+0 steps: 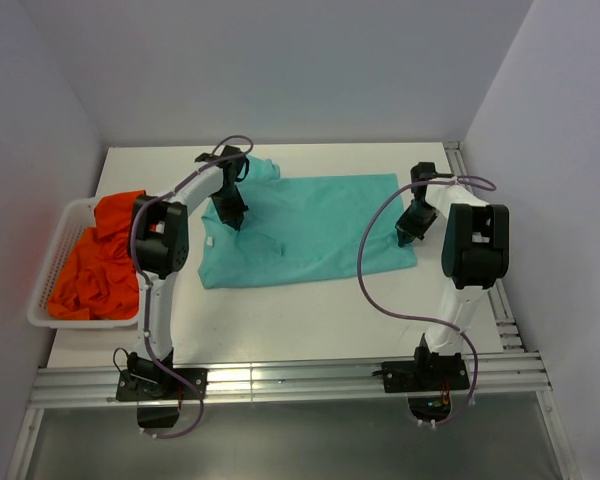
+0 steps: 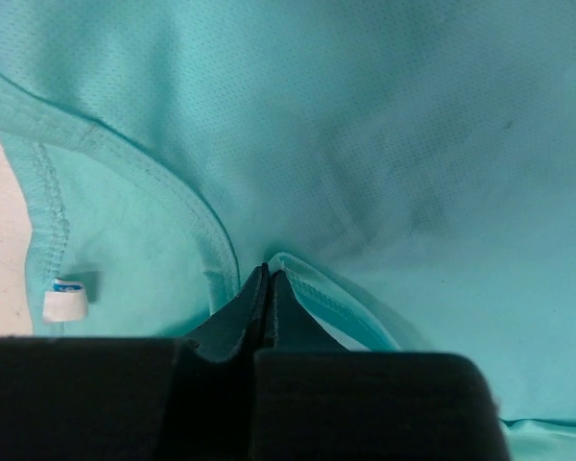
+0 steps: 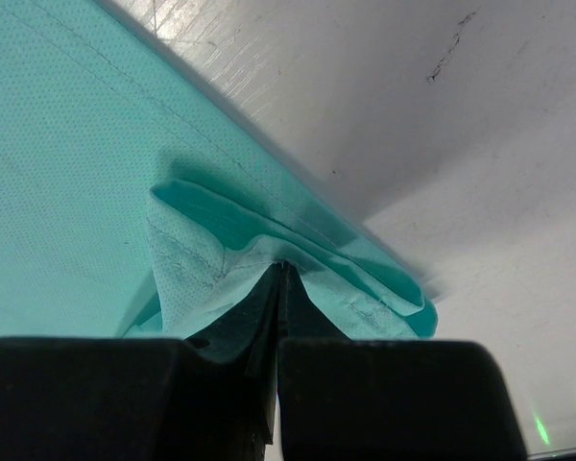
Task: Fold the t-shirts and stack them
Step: Fold the tshirt
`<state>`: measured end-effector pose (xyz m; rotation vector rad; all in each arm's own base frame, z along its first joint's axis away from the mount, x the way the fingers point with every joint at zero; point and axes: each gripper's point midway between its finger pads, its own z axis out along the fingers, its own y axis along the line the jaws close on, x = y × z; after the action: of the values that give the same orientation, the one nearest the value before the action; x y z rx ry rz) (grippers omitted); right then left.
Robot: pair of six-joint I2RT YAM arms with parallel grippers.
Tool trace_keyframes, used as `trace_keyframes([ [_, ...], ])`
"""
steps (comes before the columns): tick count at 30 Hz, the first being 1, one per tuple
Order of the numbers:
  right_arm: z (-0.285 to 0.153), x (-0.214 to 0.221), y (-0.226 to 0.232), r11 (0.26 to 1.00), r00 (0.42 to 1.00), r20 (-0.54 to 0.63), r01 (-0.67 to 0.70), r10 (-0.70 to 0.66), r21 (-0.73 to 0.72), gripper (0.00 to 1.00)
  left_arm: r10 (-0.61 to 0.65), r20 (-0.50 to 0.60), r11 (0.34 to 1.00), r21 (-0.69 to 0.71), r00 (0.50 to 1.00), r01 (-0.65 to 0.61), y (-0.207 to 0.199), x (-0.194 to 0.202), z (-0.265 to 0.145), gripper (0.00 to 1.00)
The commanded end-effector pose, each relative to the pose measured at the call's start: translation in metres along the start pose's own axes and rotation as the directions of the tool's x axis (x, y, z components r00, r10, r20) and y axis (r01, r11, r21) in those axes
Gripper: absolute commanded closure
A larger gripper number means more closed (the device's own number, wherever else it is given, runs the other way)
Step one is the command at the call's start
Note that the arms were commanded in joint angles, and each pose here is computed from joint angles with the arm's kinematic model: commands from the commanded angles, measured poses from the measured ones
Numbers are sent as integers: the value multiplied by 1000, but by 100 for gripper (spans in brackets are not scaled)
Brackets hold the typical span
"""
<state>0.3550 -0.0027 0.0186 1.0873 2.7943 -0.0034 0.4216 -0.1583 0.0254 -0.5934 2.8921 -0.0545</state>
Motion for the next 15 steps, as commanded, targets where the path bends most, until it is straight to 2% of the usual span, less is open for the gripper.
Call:
trace_keyframes([
  [1, -20, -7, 1, 1000, 998, 66, 9, -8, -17, 100, 2, 80, 1000, 21, 997, -4, 0, -11, -34, 100],
  [13, -38, -20, 4, 1000, 994, 110, -1, 3, -23, 100, 7, 121, 1000, 5, 993, -7, 11, -12, -48, 100],
  [15, -40, -20, 9, 999, 994, 107, 0, 4, -43, 88, 6, 118, 1000, 3, 993, -6, 11, -11, -46, 100],
])
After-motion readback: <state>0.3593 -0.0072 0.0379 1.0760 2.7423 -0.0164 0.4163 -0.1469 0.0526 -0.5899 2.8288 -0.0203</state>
